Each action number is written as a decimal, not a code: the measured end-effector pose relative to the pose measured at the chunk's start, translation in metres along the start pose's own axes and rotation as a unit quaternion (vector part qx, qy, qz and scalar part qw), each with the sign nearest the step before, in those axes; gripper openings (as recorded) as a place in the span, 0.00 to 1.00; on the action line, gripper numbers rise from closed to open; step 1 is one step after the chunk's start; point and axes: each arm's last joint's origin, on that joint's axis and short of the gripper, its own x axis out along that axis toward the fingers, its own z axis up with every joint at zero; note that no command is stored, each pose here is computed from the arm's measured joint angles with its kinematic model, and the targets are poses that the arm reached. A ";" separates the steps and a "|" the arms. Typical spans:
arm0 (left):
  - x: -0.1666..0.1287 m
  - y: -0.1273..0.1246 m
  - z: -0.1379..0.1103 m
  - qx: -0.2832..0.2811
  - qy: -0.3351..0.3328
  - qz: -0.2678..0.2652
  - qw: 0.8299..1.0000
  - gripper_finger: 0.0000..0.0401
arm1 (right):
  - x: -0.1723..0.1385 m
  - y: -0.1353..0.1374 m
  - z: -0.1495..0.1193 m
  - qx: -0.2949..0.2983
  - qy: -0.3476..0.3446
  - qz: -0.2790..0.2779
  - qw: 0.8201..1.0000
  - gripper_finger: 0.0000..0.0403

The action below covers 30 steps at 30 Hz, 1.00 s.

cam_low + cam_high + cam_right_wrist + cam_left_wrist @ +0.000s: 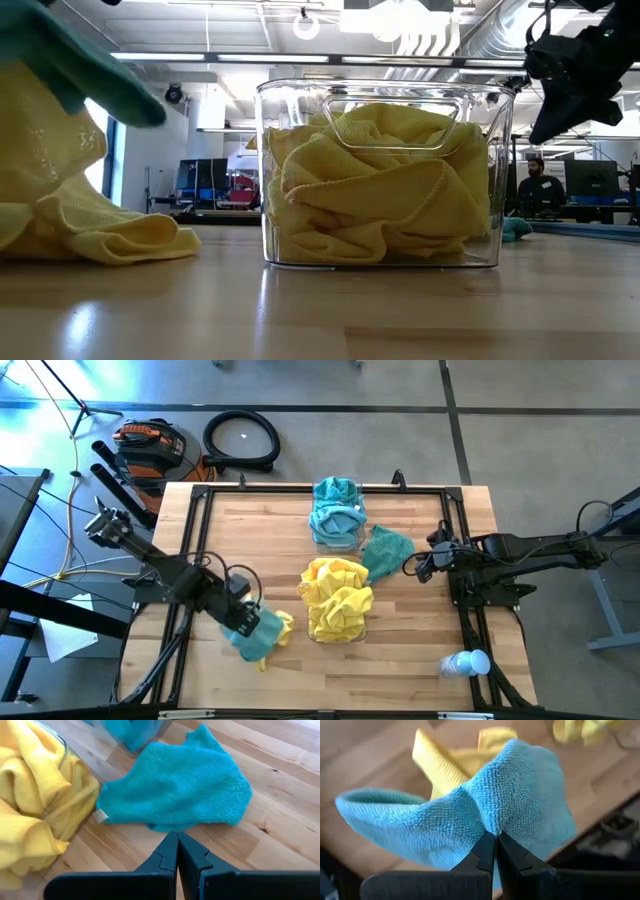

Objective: Sort microfiber towel by color & place in baskets
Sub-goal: Put the blue towel into the top transparent bin

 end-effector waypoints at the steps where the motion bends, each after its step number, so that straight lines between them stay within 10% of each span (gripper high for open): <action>1: -0.002 0.001 0.002 -0.003 0.014 -0.002 1.000 0.00 | 0.000 0.001 0.001 0.002 -0.002 0.003 1.000 0.00; 13: -0.012 0.020 0.025 0.040 -0.007 0.033 0.999 0.00 | 0.000 0.002 0.001 0.017 -0.007 0.008 1.000 0.00; 18: -0.021 0.039 0.040 -0.025 -0.105 0.100 0.989 0.00 | 0.000 0.002 0.002 0.041 -0.017 0.005 0.999 0.00; 23: -0.023 0.033 0.051 0.071 -0.064 0.044 0.994 0.00 | 0.000 0.002 0.003 0.053 -0.027 -0.002 0.998 0.00; 27: -0.024 0.046 0.058 0.021 -0.102 0.114 0.988 0.00 | 0.000 0.001 0.004 0.056 -0.041 -0.010 0.998 0.00; 30: -0.024 0.040 0.063 0.055 -0.093 0.070 0.992 0.00 | 0.000 0.002 0.005 0.070 -0.045 -0.004 0.997 0.00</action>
